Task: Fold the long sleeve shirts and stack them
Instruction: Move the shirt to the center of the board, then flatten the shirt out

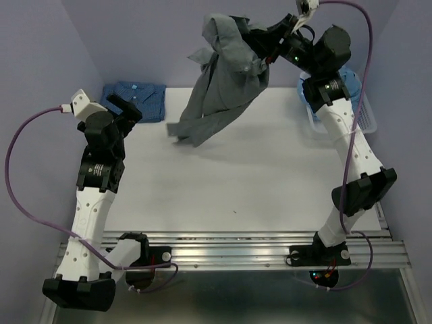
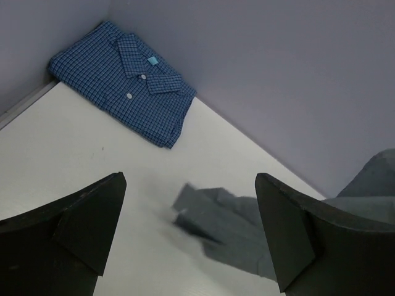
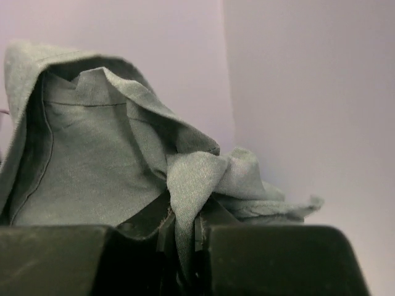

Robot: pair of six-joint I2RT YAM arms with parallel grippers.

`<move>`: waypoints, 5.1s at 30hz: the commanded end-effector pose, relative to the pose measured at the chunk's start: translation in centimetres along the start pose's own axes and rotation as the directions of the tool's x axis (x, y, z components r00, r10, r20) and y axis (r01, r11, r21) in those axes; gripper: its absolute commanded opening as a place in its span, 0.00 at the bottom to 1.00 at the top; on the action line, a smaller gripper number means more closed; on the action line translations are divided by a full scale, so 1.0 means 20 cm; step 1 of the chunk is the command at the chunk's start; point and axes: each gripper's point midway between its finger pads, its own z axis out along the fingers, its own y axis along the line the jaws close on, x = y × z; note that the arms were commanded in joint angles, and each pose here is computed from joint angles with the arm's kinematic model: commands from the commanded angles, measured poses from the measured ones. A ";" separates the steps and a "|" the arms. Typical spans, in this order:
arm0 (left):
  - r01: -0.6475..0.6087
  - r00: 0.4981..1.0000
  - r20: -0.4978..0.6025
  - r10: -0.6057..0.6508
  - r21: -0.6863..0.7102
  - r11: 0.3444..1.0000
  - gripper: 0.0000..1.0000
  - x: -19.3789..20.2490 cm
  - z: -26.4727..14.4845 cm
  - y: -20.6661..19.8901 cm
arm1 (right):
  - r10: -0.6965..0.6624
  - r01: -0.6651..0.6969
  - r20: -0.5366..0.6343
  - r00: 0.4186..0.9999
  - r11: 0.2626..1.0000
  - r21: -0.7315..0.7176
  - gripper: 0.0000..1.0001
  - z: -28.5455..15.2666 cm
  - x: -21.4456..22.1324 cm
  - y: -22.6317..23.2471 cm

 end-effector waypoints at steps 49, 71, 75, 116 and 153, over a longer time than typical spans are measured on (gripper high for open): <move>-0.540 0.475 -0.823 0.312 0.007 0.841 0.99 1.74 0.00 0.44 | 0.338 0.323 -0.641 0.689 0.648 0.690 1.00 -0.61 2.26 -1.32; -0.188 0.982 -0.053 0.181 -0.197 0.962 0.00 0.36 0.09 -0.03 | -0.037 0.281 -0.309 0.950 0.524 0.804 0.01 -0.34 0.82 -1.24; -0.078 0.978 0.177 0.107 -0.161 0.984 0.00 -0.07 -0.09 -0.08 | -0.138 0.292 -0.258 0.956 0.454 0.842 0.01 -0.46 0.48 -1.15; 0.094 0.605 0.740 -0.293 0.300 0.949 0.00 -1.53 -1.35 -0.02 | -0.653 0.205 0.172 0.738 0.459 0.864 0.01 -1.46 -1.09 0.54; -0.165 0.979 -0.122 0.162 -0.012 0.986 0.99 0.30 0.75 -0.25 | 0.437 0.255 -0.501 0.747 0.507 0.823 1.00 -1.07 1.54 -1.00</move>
